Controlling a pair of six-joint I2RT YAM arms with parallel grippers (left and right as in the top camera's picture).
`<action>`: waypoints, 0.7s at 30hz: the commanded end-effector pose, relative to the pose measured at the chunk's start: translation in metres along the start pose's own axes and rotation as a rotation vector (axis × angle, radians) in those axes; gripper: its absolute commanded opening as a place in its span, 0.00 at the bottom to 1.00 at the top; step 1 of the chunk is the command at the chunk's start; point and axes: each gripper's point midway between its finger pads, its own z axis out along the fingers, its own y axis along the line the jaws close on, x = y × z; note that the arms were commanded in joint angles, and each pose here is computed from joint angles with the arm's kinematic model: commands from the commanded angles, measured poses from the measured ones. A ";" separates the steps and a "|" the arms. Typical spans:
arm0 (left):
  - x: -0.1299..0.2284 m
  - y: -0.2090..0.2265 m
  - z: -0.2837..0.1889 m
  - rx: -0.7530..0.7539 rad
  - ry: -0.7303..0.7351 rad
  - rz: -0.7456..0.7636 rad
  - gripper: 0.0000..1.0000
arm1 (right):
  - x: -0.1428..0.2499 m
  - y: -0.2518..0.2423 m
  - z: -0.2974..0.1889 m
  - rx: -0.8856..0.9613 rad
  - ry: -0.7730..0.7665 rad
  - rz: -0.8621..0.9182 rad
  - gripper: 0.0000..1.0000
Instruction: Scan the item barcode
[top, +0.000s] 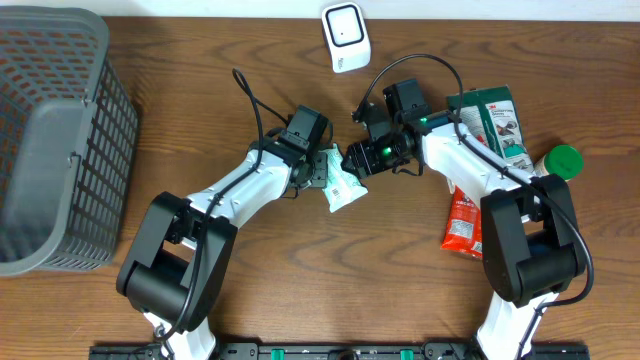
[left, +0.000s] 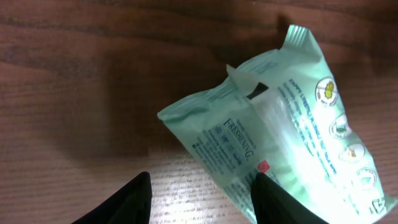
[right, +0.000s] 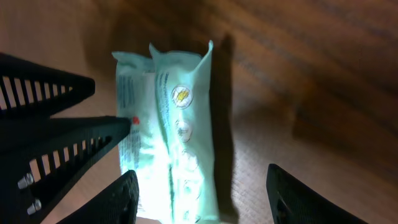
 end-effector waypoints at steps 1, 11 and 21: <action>0.006 0.008 0.008 -0.032 0.004 -0.008 0.52 | -0.008 -0.001 -0.001 0.015 -0.019 -0.024 0.61; -0.007 0.009 0.008 -0.047 -0.054 -0.006 0.52 | 0.019 0.000 0.002 0.002 0.079 0.068 0.46; -0.001 0.012 0.009 -0.059 -0.028 -0.006 0.45 | 0.005 0.004 0.004 -0.001 0.025 0.104 0.48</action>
